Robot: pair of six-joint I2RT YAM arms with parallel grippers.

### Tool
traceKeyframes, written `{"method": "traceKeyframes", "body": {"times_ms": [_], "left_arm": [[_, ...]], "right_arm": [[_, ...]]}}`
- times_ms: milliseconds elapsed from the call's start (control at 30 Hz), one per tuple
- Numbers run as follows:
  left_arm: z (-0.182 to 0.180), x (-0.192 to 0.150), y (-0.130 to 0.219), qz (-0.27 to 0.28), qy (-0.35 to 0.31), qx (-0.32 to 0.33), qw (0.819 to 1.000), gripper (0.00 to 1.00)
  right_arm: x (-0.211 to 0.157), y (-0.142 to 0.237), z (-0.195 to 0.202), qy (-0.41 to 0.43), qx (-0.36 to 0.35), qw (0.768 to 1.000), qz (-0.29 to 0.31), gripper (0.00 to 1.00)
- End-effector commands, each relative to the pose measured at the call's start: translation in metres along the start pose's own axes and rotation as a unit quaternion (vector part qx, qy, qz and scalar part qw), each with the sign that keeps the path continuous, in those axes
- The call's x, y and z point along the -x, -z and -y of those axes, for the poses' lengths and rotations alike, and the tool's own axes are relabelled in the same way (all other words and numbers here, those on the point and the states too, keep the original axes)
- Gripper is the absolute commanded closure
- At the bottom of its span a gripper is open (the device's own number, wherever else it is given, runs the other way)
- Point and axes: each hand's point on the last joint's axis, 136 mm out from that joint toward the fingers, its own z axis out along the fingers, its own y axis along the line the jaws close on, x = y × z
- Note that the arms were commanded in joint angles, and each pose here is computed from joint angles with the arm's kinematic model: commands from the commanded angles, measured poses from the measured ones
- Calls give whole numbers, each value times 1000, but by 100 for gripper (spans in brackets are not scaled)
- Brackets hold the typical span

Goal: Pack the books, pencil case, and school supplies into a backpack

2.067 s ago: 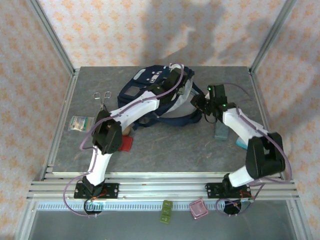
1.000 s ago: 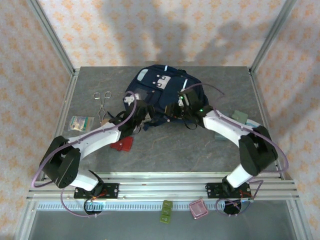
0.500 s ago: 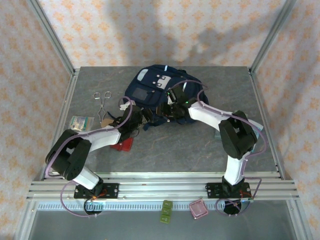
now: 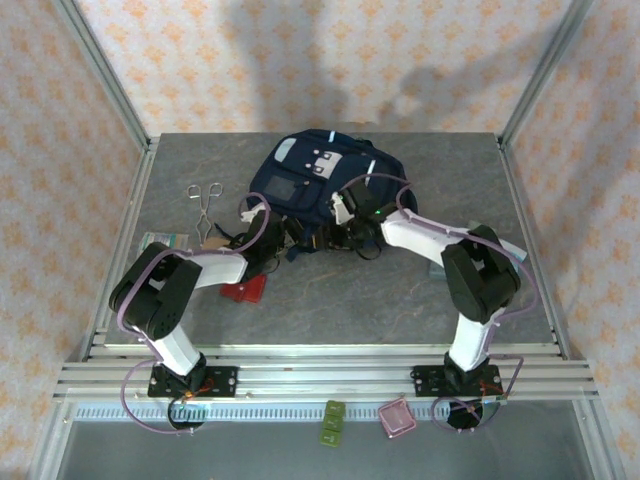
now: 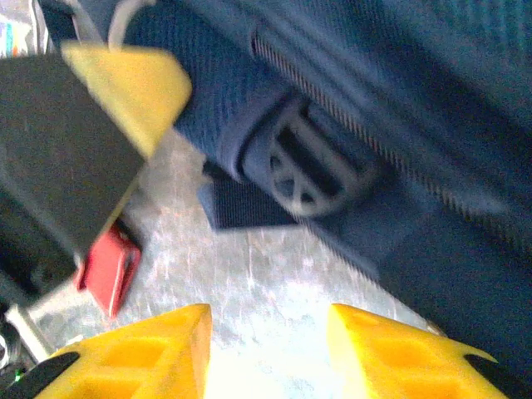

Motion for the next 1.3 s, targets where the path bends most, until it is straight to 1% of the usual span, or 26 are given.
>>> {"method": "traceKeyframes", "body": {"times_ms": [0, 67, 133, 233, 367, 400, 433, 500, 533, 667, 800, 1000, 1133, 1267], "left_arm": [[15, 10, -5, 12, 11, -24, 1000, 33], [18, 10, -7, 11, 12, -29, 999, 33], [21, 11, -9, 11, 14, -34, 999, 34], [23, 11, -11, 10, 17, -38, 999, 38], [28, 10, -15, 7, 19, -49, 999, 60], [29, 9, -17, 4, 19, -50, 999, 68], [33, 9, -17, 2, 17, -55, 998, 80], [38, 9, -17, -3, 18, -64, 998, 95], [40, 10, -16, -4, 18, -69, 997, 100], [48, 14, -9, -3, 21, -81, 996, 100], [50, 14, -8, -5, 20, -84, 996, 100], [55, 9, -9, -18, 31, -101, 994, 100], [58, 8, -7, -21, 33, -107, 993, 100], [62, 6, -6, -24, 36, -113, 993, 100]], "right_arm": [[-11, 17, 7, 10, -26, 1000, 1, 60], [-10, 23, 11, 3, -39, 999, 19, 62], [-3, 34, 8, -4, -38, 998, 49, 62], [5, 48, 7, -15, -42, 995, 89, 64], [4, 54, 20, -30, -67, 991, 115, 66], [2, 54, 26, -37, -79, 989, 120, 67], [0, 55, 32, -43, -89, 987, 126, 67], [-6, 53, 41, -59, -96, 984, 135, 67], [-9, 51, 41, -64, -89, 985, 137, 66], [-18, 42, 41, -85, -75, 983, 143, 58], [-12, 36, 37, -97, -49, 978, 178, 58], [8, 24, 35, -103, -34, 968, 227, 59], [20, 11, 41, -121, -52, 963, 236, 58], [32, 1, 52, -139, -85, 955, 246, 60]]}}
